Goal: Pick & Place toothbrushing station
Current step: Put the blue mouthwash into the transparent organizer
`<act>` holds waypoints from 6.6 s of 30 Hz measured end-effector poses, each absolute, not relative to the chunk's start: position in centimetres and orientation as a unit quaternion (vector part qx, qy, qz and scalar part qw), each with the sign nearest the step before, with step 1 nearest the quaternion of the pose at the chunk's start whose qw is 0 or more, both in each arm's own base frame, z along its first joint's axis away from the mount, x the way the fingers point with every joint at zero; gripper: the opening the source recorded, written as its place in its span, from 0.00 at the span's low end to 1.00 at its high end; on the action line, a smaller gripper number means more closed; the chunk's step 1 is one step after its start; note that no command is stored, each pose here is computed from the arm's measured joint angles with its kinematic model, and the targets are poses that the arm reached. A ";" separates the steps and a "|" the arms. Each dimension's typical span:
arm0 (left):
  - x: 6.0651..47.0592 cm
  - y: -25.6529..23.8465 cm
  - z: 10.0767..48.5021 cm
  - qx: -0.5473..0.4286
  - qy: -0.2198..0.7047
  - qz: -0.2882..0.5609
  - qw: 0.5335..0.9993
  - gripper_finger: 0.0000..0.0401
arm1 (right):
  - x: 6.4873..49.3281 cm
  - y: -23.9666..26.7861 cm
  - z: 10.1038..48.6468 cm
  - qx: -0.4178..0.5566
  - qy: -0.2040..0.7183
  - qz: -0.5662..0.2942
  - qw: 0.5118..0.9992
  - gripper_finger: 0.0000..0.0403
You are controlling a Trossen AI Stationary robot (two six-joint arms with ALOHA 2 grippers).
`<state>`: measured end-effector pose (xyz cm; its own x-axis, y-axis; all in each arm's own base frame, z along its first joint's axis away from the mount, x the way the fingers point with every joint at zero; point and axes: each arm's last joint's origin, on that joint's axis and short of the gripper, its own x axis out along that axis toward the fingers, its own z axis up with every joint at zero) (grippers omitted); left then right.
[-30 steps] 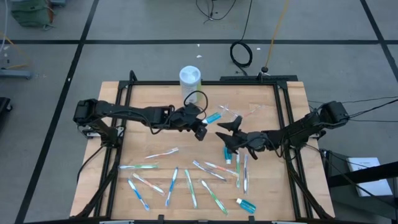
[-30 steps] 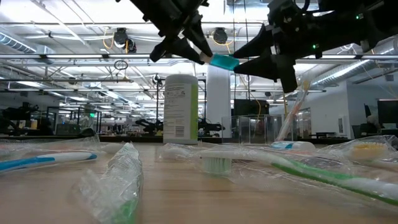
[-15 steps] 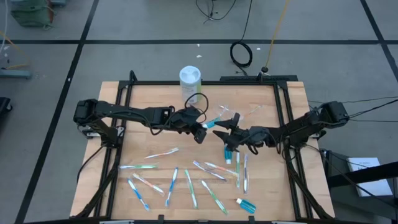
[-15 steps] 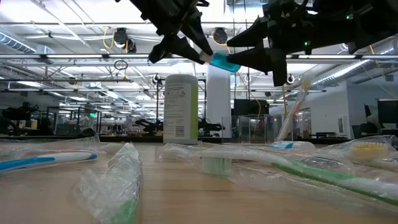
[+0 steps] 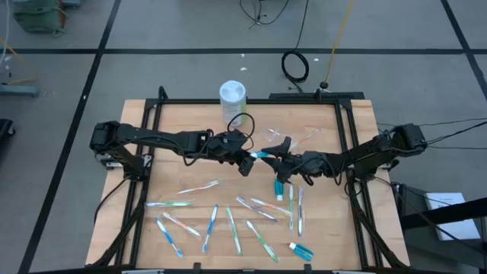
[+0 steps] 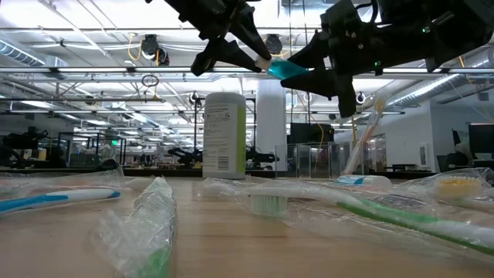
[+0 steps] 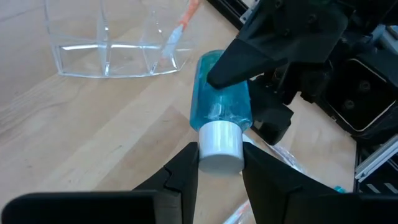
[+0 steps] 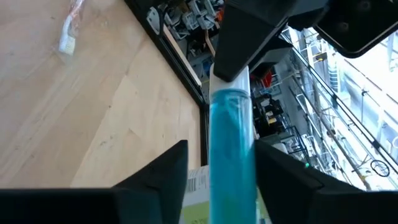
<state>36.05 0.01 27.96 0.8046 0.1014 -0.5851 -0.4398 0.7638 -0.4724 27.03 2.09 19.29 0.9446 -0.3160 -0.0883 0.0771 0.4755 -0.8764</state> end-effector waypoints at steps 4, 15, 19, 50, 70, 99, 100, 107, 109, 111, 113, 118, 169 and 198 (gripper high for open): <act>36.1 0.0 28.0 -0.304 0.271 0.148 0.901 0.28 | 27.0 2.1 19.3 -0.492 0.119 -0.116 0.855 0.30; 36.2 0.0 28.1 -0.254 0.273 0.133 0.918 0.28 | 27.0 2.1 19.3 -0.466 0.116 -0.121 0.869 0.20; 36.2 0.2 28.1 -0.250 0.273 0.132 0.920 0.28 | 27.0 2.3 19.2 -0.466 0.116 -0.118 0.869 0.21; 37.0 0.4 29.7 0.012 0.207 0.124 0.970 0.51 | 24.1 3.7 20.0 -0.277 0.188 -0.178 0.925 0.21; 37.5 -0.7 31.0 0.068 0.140 0.011 0.988 0.42 | 19.5 5.4 23.9 -0.124 0.125 -0.163 0.971 0.21; 37.3 -5.9 31.8 0.093 0.087 -0.089 0.988 0.37 | 19.9 6.5 25.5 -0.048 0.038 -0.017 0.998 0.21; 37.3 -5.9 31.9 0.097 0.085 -0.089 0.988 0.38 | 19.9 6.5 25.6 -0.047 0.036 -0.013 0.998 0.21; 37.4 -5.9 31.9 0.129 0.076 -0.088 0.985 0.54 | 19.9 6.5 25.5 -0.047 0.037 -0.010 0.998 0.21; 37.9 -6.0 31.5 0.133 0.064 -0.084 0.985 0.59 | 19.9 6.5 25.6 -0.046 0.036 -0.010 0.998 0.21; 38.6 -6.1 30.7 0.141 0.067 -0.074 0.985 0.62 | 19.9 6.5 25.5 -0.046 0.039 -0.010 0.998 0.21; 39.1 -6.1 30.1 0.160 0.060 -0.060 0.984 0.64 | 19.9 6.5 25.4 -0.046 0.042 -0.011 0.998 0.21; 40.3 -5.9 28.1 0.181 0.079 -0.023 0.980 0.65 | 19.9 6.5 25.5 -0.030 0.039 -0.010 0.999 0.21; 41.0 -1.4 29.6 0.100 0.191 0.053 0.975 0.26 | 17.8 5.3 24.1 -0.061 0.123 -0.078 0.987 0.50; 46.0 8.7 26.3 0.047 0.282 0.055 0.957 0.26 | 15.9 4.6 22.7 -0.061 0.220 -0.084 0.970 0.45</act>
<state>45.98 8.70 26.30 0.8345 0.1328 -0.5349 -0.0791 0.9894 0.1221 15.94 4.61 22.69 0.8896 -0.1891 -0.4158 0.1354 0.9785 -0.1553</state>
